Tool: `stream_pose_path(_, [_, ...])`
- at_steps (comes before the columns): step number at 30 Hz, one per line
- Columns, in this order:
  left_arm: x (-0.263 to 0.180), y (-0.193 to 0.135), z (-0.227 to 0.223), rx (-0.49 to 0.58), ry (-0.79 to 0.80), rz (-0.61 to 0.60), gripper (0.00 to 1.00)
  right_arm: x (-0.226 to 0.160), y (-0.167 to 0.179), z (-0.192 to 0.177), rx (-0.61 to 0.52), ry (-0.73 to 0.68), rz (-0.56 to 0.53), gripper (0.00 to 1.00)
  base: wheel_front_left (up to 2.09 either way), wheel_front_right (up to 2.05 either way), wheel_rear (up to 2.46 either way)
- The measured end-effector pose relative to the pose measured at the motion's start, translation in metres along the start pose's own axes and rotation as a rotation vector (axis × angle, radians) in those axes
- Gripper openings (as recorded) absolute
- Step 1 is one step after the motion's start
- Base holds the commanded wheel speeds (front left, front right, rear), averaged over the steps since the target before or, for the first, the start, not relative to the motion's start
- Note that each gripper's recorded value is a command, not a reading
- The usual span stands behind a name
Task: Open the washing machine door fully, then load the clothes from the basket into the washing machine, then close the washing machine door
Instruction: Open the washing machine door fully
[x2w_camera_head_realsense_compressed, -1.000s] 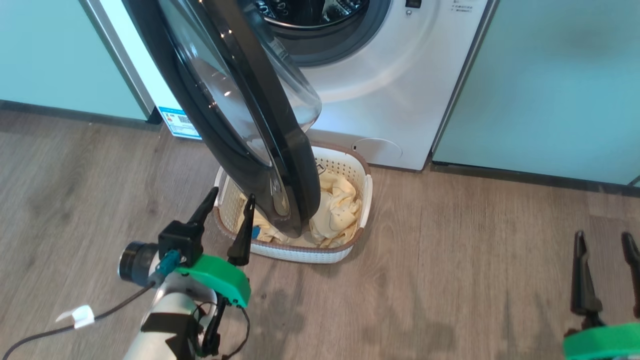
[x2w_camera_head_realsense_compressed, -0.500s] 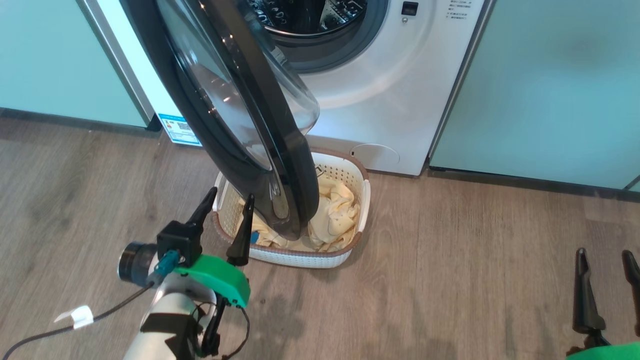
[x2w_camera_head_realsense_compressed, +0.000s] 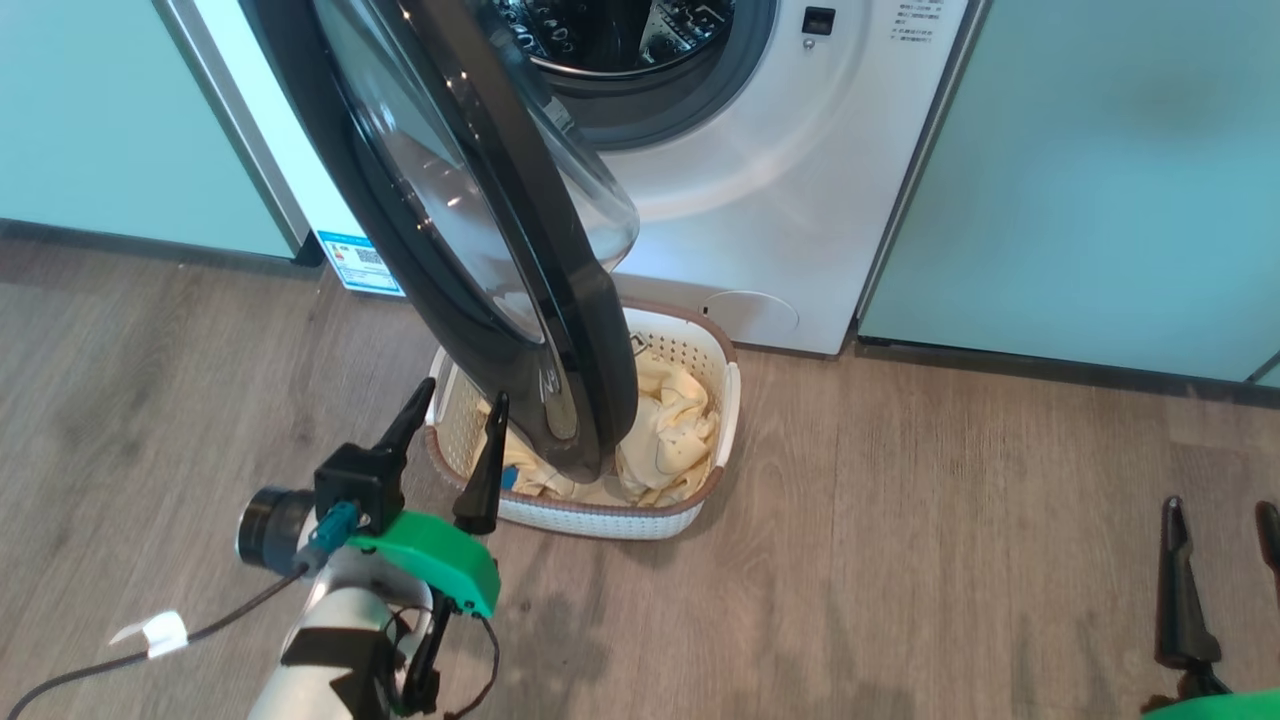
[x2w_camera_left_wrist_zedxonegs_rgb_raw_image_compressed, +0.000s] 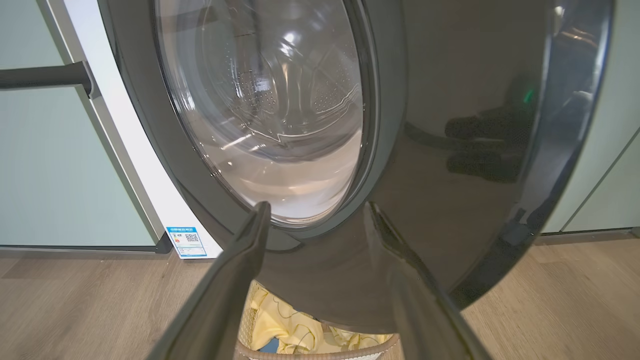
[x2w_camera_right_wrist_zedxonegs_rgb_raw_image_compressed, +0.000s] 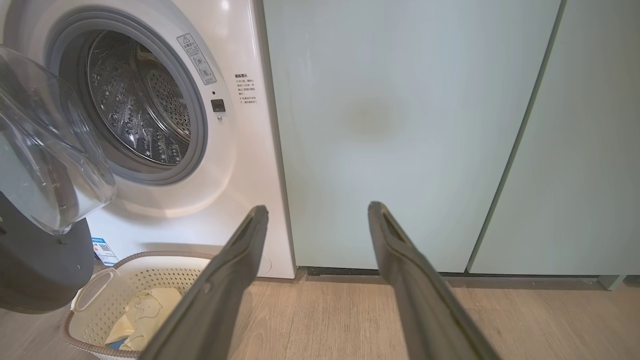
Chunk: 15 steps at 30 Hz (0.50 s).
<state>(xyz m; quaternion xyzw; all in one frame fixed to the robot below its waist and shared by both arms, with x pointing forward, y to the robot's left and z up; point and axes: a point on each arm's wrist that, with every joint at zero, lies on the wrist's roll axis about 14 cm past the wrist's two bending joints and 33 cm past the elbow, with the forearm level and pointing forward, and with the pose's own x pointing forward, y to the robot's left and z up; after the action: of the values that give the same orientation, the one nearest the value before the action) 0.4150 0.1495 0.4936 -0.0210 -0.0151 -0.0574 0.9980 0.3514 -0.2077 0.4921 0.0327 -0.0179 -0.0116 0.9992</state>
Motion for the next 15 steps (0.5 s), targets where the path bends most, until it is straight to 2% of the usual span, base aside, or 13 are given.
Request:
stream_pose_path(5, [-0.0005, -0.0009, 0.0009, -0.002, -0.002, -0.006, 1.00, -0.0019, -0.0001, 0.0000, 0.002, 0.001, -0.001, 1.00, 0.00, 0.00, 0.00])
stream_pose_path(6, [-0.0005, -0.0007, 0.0005, -0.003, -0.001, -0.005, 0.96, -0.0019, 0.0001, 0.0000, 0.002, 0.001, -0.001, 1.00, 0.00, 0.00, 0.00])
stream_pose_path(7, [-0.0005, -0.0006, -0.0001, -0.003, 0.001, -0.005, 0.79, -0.0021, 0.0002, 0.0000, 0.002, 0.001, 0.000, 1.00, 0.00, 0.00, 0.00])
stream_pose_path(8, [-0.0006, -0.0006, -0.0005, -0.003, 0.003, -0.005, 0.36, -0.0022, 0.0003, 0.0001, 0.003, 0.000, -0.001, 1.00, 0.00, 0.00, 0.00])
stream_pose_path(9, [-0.0007, -0.0006, -0.0012, -0.004, 0.005, -0.005, 0.05, -0.0025, 0.0001, 0.0004, 0.003, -0.001, -0.001, 1.00, 0.00, 0.00, 0.00])
stream_pose_path(10, [-0.0009, -0.0007, -0.0019, -0.004, 0.007, -0.005, 0.00, -0.0027, -0.0001, 0.0006, 0.003, -0.001, -0.002, 1.00, 0.00, 0.00, 0.00])
stream_pose_path(15, [-0.0017, 0.0005, -0.0031, -0.005, 0.012, -0.001, 0.00, -0.0039, -0.0008, 0.0024, 0.003, -0.007, -0.004, 1.00, 0.00, 0.00, 0.00])
